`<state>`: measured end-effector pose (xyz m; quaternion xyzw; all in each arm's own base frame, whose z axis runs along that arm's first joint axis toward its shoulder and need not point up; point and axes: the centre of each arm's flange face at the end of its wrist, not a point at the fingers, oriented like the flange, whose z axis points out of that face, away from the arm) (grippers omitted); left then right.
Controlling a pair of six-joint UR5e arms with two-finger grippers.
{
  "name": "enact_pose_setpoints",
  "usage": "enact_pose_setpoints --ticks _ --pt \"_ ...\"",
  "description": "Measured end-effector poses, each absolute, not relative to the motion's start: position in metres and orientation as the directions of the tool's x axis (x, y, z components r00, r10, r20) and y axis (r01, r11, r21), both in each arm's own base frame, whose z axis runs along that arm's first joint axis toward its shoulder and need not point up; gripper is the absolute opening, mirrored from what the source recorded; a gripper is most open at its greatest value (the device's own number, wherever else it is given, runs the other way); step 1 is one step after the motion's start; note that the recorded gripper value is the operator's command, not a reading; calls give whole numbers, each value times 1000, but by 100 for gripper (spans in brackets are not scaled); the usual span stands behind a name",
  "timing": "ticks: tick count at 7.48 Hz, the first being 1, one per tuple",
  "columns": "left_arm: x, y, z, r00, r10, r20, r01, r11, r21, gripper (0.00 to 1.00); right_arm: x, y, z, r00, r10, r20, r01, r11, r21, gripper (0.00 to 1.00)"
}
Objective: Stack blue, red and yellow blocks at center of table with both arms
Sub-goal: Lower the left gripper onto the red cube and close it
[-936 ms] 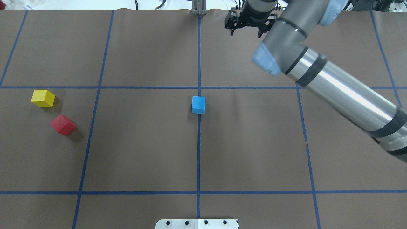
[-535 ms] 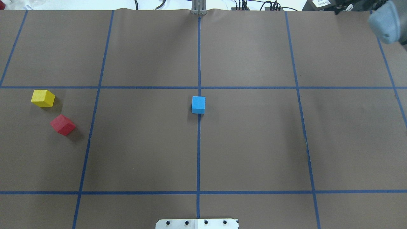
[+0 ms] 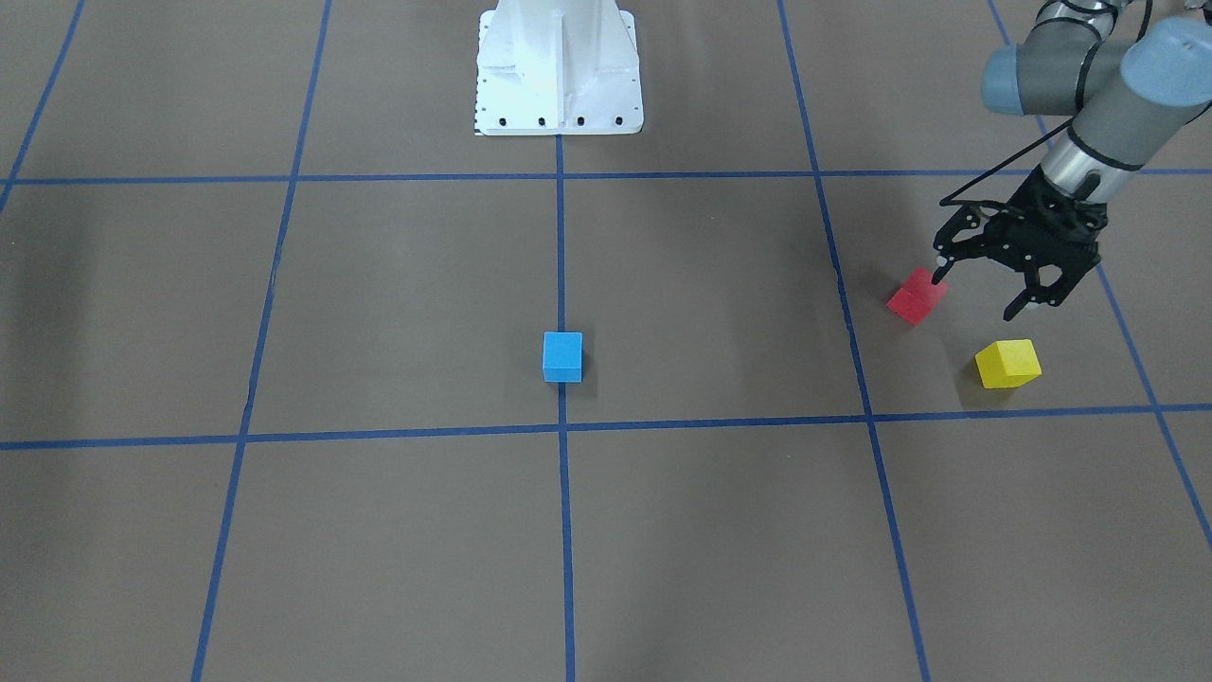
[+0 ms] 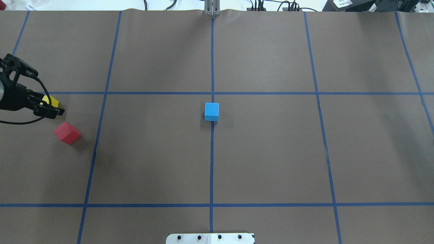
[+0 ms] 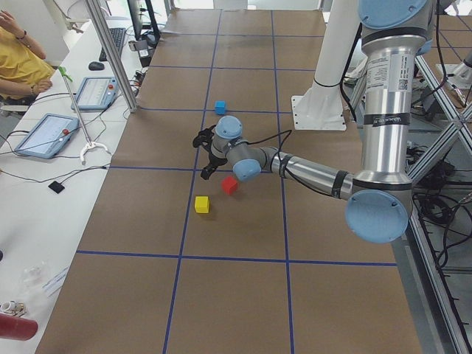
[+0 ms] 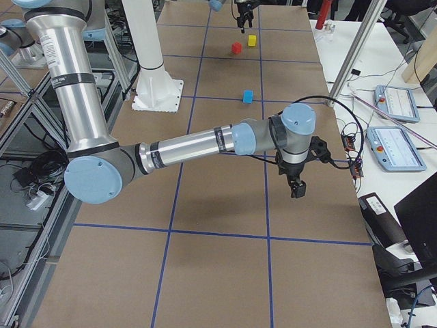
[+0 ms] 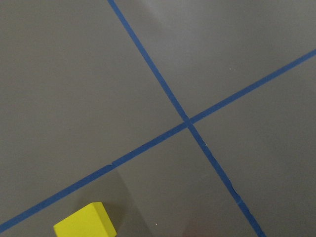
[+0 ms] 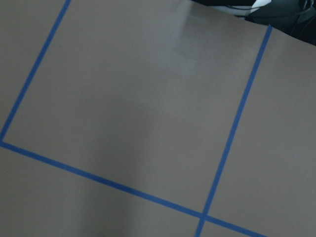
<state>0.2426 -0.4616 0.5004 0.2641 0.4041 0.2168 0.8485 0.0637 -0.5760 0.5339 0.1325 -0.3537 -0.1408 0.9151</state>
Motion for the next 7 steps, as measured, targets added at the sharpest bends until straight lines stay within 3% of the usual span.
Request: enact_pose_setpoints --ticks 7 --pt "275 -440 540 505 652 -566 -198 725 659 100 71 -571 541 711 -345 612 159 928 338 100"
